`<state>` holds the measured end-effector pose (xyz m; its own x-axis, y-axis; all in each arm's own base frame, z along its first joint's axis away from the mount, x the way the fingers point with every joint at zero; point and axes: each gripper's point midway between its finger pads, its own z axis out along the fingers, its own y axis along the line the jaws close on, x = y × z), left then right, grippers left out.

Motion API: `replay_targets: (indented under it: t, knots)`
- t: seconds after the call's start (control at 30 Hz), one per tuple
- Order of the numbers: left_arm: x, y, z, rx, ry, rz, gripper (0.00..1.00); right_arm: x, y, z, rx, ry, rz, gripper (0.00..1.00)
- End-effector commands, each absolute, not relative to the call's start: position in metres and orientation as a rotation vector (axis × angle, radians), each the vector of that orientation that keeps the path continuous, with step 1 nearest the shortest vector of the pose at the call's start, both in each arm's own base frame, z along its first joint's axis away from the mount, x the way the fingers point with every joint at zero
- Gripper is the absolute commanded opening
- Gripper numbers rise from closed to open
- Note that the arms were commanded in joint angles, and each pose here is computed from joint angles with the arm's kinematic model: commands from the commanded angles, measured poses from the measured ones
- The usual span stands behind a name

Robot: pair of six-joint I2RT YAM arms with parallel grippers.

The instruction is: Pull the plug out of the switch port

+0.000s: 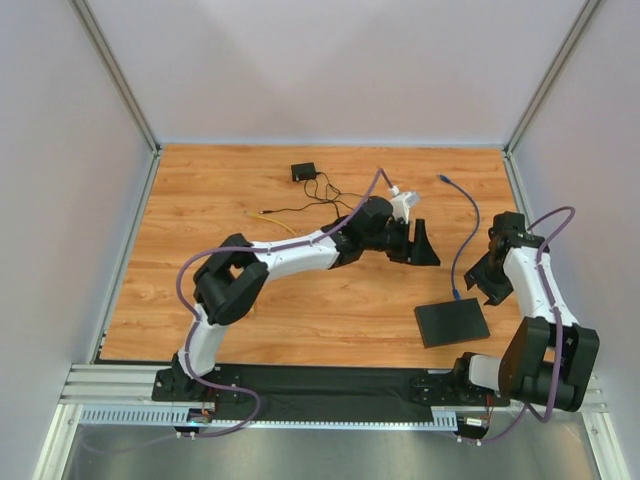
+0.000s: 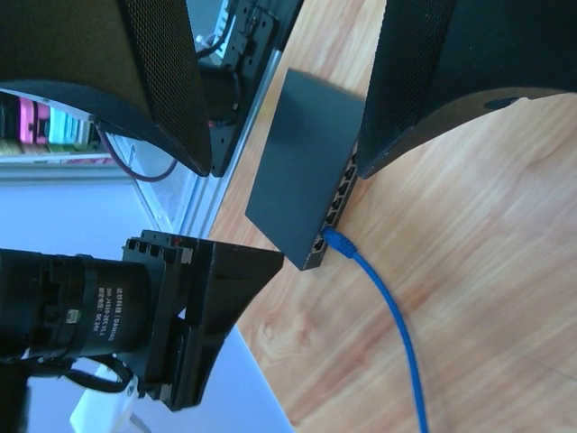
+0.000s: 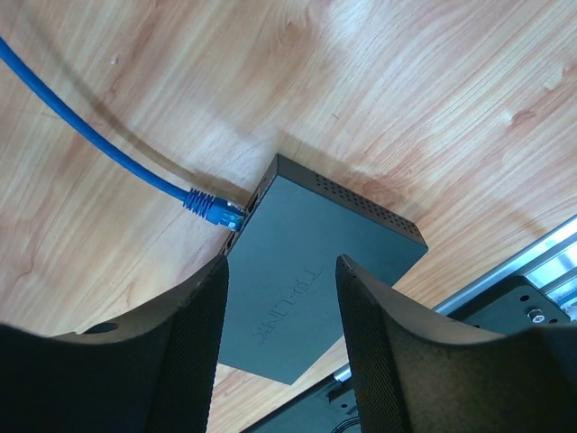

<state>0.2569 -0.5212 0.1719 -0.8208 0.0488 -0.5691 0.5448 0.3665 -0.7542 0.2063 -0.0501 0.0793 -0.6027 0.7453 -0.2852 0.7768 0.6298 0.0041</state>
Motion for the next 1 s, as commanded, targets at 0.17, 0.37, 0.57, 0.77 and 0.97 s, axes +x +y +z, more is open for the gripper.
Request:
replay_targets:
  t: [0.17,0.37,0.57,0.77,0.97]
  knots:
    - [0.240,-0.569,0.138,0.600,2.245,-1.515,0.72,0.216,-0.063,0.064,1.263,2.601,-0.266,0.53]
    - [0.235,-0.581,0.114,0.569,2.329,-1.511,0.71,0.209,-0.063,0.046,1.282,2.642,-0.300,0.53]
    - [0.235,-0.587,0.099,0.556,2.375,-1.514,0.68,0.206,-0.067,0.039,1.270,2.657,-0.341,0.52]
    - [0.229,-0.592,0.092,0.548,2.395,-1.517,0.67,0.204,-0.067,0.036,1.267,2.671,-0.354,0.52]
    - [0.226,-0.592,0.092,0.539,2.407,-1.515,0.68,0.207,-0.068,0.038,1.270,2.665,-0.357,0.53]
